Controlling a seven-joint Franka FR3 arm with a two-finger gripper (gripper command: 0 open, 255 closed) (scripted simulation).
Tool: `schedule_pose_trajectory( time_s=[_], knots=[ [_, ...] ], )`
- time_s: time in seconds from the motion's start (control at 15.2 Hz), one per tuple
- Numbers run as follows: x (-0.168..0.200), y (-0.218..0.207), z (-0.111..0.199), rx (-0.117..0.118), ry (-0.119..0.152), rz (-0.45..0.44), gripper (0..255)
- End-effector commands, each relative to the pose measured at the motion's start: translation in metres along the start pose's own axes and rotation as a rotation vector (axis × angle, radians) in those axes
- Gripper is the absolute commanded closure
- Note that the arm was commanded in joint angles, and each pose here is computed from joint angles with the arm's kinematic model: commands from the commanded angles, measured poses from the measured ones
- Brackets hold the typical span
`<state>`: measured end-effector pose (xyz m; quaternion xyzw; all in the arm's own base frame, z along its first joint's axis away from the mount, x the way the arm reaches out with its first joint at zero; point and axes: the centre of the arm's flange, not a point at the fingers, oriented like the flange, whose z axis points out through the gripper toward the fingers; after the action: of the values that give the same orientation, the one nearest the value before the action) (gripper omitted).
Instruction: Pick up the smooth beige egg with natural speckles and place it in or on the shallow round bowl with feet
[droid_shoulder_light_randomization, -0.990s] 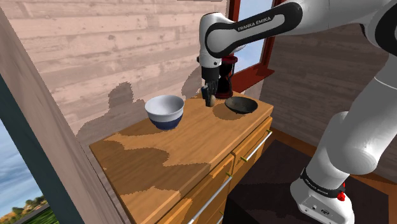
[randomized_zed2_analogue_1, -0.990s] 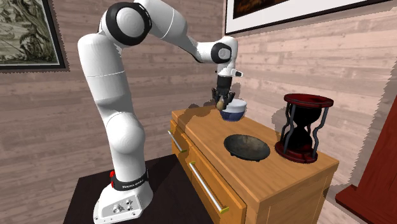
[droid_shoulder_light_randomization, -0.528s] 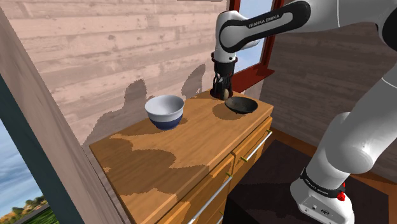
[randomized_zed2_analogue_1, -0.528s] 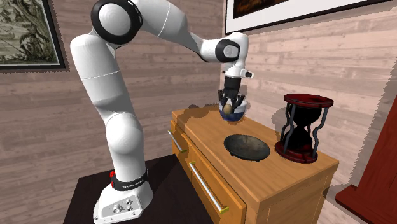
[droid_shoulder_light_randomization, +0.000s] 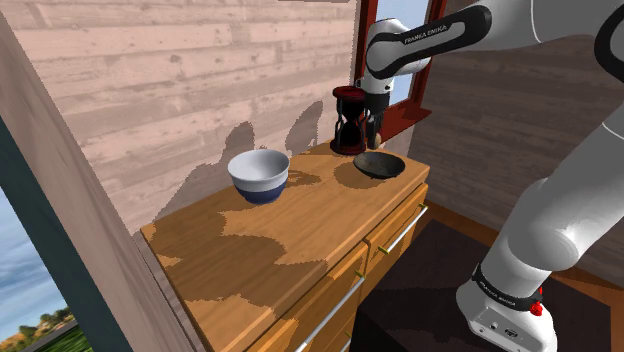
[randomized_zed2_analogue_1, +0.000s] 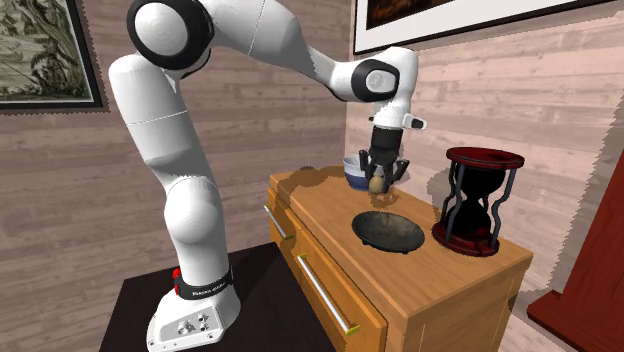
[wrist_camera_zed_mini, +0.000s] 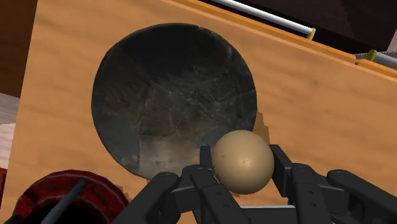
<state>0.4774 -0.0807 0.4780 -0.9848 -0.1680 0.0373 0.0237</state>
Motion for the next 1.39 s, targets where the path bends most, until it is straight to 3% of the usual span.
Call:
schedule_pose_trajectory(
  time_s=[0.0,0.2,1.06,1.32],
  knots=[
    [-0.014,0.023,-0.005,0.000,0.000,-0.001,255],
    [-0.028,0.052,-0.006,0.000,0.000,-0.001,255],
    [-0.023,0.056,0.066,0.000,0.000,-0.001,255],
    [-0.023,0.056,0.066,0.000,0.000,-0.001,255]
  ],
)
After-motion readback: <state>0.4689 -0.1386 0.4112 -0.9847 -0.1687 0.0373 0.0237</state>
